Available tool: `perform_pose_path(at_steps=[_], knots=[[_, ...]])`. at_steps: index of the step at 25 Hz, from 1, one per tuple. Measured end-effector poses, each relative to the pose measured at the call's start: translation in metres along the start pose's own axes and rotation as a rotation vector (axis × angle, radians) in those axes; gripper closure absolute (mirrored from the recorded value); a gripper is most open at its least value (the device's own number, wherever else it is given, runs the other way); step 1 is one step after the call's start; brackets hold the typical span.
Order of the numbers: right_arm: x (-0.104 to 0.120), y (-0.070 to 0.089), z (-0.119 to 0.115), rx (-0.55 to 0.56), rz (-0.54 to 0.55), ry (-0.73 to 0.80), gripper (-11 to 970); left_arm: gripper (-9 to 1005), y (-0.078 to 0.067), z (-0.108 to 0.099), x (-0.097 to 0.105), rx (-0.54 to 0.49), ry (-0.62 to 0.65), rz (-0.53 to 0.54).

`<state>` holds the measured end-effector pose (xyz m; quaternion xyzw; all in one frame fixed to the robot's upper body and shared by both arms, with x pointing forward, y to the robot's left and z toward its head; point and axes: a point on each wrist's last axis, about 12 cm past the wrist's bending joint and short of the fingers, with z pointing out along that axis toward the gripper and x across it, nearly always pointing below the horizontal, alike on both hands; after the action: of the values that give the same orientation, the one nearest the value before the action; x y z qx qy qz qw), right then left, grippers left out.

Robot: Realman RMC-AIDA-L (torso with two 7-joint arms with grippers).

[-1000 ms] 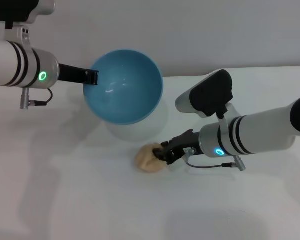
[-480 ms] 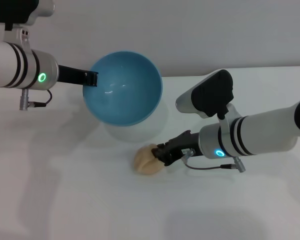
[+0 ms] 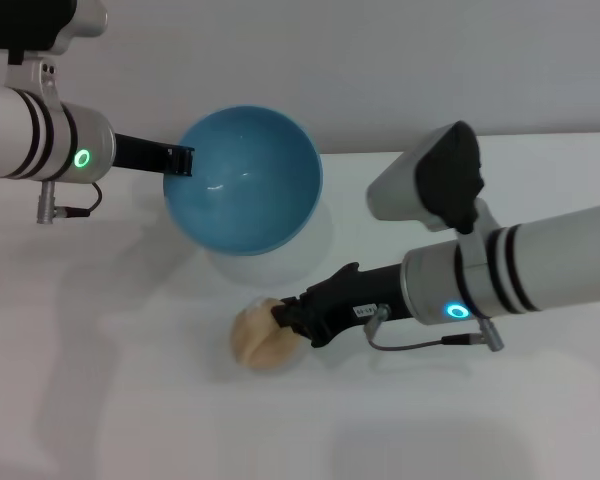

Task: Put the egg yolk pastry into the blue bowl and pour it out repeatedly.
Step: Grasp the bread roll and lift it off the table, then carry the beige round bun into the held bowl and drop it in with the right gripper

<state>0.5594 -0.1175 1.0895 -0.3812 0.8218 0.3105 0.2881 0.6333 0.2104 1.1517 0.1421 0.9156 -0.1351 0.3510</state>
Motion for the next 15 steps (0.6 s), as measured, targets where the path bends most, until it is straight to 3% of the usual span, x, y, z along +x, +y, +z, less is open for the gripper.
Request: perform_pose_path(at_steps=[7, 15], knots=[[-0.013, 0.017, -0.042, -0.113, -0.059, -0.094, 959, 972, 0.001, 0.001, 0.002, -0.008, 0.011, 0.008], [-0.028, 0.011, -0.071, -0.175, -0.069, -0.258, 960, 971, -0.002, 0.002, 0.005, -0.001, 0.040, 0.027]])
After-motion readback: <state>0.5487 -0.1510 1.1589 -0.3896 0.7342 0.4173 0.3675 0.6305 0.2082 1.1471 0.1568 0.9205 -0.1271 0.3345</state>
